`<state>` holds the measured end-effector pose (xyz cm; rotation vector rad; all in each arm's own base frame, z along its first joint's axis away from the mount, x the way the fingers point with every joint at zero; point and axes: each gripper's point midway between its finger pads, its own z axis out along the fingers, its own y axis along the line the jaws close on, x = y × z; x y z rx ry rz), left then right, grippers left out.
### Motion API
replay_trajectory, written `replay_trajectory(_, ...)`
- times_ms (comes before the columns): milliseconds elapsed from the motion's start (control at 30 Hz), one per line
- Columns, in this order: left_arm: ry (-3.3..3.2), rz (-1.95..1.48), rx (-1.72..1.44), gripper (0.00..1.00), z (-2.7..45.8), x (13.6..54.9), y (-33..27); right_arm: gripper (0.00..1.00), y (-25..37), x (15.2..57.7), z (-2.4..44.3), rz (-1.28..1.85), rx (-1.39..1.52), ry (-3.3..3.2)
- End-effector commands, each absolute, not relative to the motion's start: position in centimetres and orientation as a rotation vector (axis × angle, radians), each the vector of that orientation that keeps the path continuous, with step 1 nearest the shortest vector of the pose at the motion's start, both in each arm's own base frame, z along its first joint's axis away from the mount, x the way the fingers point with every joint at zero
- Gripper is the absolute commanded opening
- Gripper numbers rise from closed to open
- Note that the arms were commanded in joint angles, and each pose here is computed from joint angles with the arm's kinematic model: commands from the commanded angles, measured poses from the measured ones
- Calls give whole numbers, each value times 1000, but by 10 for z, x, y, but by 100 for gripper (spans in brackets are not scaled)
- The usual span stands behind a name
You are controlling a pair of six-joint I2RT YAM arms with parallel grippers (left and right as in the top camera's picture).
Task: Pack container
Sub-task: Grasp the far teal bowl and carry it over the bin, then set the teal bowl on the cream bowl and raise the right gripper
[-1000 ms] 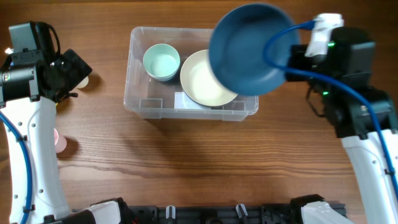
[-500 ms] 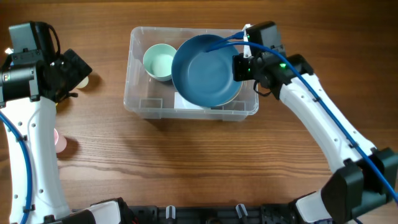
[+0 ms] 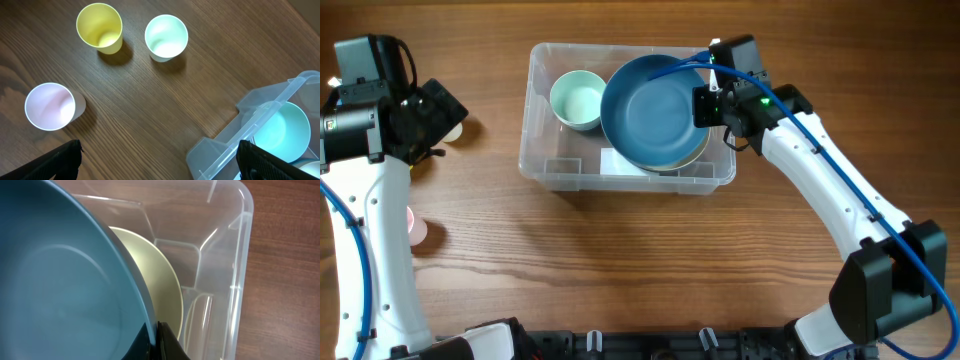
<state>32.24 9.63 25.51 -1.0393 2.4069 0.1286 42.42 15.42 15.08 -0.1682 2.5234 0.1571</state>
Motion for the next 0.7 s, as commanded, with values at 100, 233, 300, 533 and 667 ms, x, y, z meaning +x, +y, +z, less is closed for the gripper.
replay_trajectory(100, 2376, 122, -1051, 100, 263, 321, 98, 55, 155, 431, 152, 150, -138, 2510)
replay_trajectory(233, 2376, 122, -1051, 100, 263, 321, 98, 65, 151, 432, 157, 154, -115, 2499)
replay_trajectory(300, 2376, 122, -1051, 100, 263, 321, 98, 65, 146, 433, 166, 156, -102, 2481)
replay_trajectory(533, 2376, 122, -1051, 100, 263, 321, 98, 77, 78, 418, 250, 100, 148, 2305)
replay_trajectory(667, 2376, 122, -1051, 100, 263, 321, 98, 100, 2, 397, 283, -70, 345, 2221)
